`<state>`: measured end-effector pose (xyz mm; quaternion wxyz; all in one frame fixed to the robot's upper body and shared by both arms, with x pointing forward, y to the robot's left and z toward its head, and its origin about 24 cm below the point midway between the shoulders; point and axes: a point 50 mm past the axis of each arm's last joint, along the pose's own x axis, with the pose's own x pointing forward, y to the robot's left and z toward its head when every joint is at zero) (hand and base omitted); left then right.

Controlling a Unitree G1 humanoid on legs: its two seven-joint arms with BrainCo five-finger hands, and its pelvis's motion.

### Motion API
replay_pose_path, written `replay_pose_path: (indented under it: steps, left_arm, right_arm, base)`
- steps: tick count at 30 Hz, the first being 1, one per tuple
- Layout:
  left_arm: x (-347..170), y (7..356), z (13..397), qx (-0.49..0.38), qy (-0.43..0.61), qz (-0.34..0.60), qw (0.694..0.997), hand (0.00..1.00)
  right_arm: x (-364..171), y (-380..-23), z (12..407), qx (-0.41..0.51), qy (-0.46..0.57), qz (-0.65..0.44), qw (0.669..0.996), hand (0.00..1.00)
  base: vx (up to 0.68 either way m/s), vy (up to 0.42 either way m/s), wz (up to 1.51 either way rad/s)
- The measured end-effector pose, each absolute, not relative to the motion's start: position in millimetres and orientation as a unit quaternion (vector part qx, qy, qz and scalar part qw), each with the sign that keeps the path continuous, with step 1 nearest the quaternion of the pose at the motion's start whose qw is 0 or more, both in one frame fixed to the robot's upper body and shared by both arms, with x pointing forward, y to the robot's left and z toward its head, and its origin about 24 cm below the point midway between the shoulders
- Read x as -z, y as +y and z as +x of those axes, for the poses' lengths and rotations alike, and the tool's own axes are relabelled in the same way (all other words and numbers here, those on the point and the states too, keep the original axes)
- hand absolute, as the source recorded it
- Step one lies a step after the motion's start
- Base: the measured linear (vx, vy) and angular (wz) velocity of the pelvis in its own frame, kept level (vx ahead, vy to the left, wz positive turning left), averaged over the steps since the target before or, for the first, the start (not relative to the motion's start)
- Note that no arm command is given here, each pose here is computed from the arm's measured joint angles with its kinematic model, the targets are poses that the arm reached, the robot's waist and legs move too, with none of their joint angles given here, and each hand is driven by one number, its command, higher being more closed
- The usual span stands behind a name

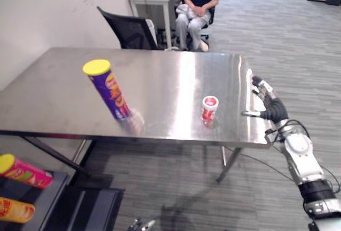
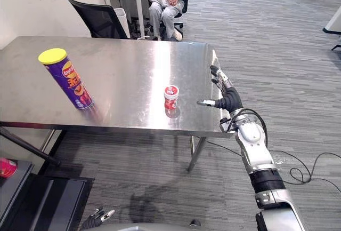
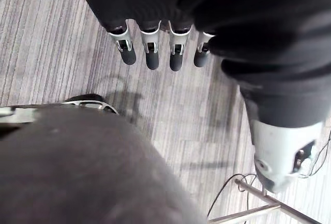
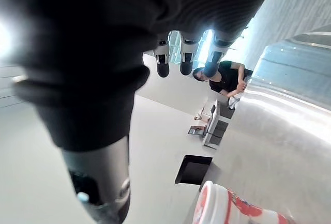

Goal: Put the gum and the chips on the shelf.

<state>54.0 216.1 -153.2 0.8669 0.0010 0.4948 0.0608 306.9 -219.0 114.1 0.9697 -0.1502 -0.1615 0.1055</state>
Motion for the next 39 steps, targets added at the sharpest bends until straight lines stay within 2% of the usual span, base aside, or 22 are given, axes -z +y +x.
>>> replay_pose_path:
  steps: [8, 22, 30, 39]
  left_arm:
    - [154.3, 215.1, 52.0, -0.053, 0.504, 0.006, 0.862, 0.0]
    - [155.3, 211.0, 51.5, -0.04, 0.509, 0.009, 0.86, 0.0]
    - [155.5, 209.7, 51.4, -0.036, 0.51, 0.01, 0.859, 0.0]
    - [155.7, 208.5, 51.4, -0.036, 0.51, 0.008, 0.859, 0.0]
  right_arm:
    - [-99.4, -220.0, 317.0, -0.115, -0.11, -0.154, 0.975, 0.0]
    - [-84.2, -188.3, 323.4, -0.186, -0.078, -0.144, 0.969, 0.0]
    - [-75.0, -181.6, 325.6, -0.188, -0.053, -0.131, 0.972, 0.0]
    - [-67.4, -181.6, 333.9, -0.148, -0.029, -0.117, 0.982, 0.0]
  base:
    - [-0.02, -0.023, 0.04]
    - [-0.02, -0.012, 0.03]
    - [0.0, -0.007, 0.02]
    - [-0.03, -0.012, 0.07]
